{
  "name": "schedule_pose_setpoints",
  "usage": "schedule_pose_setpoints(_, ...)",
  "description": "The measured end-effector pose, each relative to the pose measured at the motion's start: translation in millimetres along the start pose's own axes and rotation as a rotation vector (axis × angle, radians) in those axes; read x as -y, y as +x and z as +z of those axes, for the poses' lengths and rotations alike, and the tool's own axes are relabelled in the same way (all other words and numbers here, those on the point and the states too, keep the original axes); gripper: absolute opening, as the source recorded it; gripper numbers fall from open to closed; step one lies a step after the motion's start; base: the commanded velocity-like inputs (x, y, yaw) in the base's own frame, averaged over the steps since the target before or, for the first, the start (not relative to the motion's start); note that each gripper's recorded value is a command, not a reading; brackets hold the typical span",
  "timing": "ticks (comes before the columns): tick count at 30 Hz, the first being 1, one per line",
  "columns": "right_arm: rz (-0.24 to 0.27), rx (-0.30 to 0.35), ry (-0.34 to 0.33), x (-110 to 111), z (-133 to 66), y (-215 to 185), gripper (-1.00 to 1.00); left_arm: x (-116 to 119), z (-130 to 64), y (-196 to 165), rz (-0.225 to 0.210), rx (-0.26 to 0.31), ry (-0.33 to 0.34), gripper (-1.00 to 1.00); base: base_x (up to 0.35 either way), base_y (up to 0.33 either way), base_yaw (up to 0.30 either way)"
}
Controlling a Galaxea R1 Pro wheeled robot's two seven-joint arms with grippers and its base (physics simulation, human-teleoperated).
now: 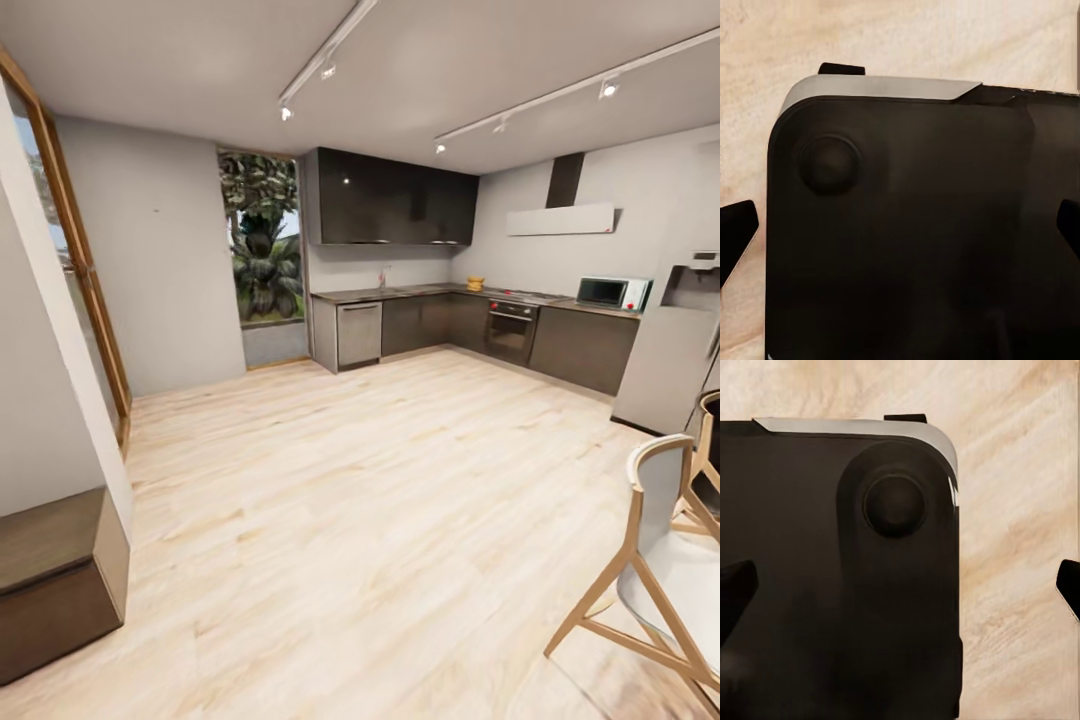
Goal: In the kitchen, take the popcorn bag from the countertop, put it into the microwave, and heat it until the popcorn is cooked so the cooked popcorn ends up inside the bag.
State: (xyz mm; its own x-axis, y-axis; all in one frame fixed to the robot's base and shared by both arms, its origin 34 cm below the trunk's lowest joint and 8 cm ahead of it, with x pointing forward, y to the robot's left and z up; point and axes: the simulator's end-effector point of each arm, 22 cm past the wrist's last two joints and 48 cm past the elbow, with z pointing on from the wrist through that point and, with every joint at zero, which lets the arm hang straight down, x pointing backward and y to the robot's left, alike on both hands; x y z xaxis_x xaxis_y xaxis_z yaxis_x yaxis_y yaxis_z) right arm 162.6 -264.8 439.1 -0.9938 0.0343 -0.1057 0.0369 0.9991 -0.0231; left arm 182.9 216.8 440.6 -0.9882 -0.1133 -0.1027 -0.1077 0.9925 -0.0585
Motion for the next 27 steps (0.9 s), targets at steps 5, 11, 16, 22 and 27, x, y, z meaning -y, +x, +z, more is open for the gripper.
schedule_pose_setpoints(5,-0.006,0.000,0.000,0.0,0.0,0.1,1.00,0.0,0.0,0.0,0.000,0.000,0.000,1.00,0.323,0.000,0.000)
schedule_pose_setpoints(11,-0.004,0.001,0.000,0.1,0.0,-0.2,1.00,-0.4,0.0,0.6,0.000,-0.001,-0.002,1.00,0.323,0.000,0.000)
schedule_pose_setpoints(16,-0.004,0.001,-0.002,-1.1,0.0,-0.1,1.00,-0.5,0.0,0.8,0.000,-0.002,-0.003,1.00,0.323,0.000,0.000)
schedule_pose_setpoints(22,-0.005,0.002,0.000,0.0,0.0,-0.5,1.00,-0.2,0.0,0.8,0.000,-0.002,-0.001,1.00,0.323,0.000,0.000)
schedule_pose_setpoints(27,-0.003,0.003,-0.006,-4.7,0.0,-1.0,1.00,0.7,0.0,0.9,0.000,-0.002,0.000,1.00,0.323,0.000,0.000)
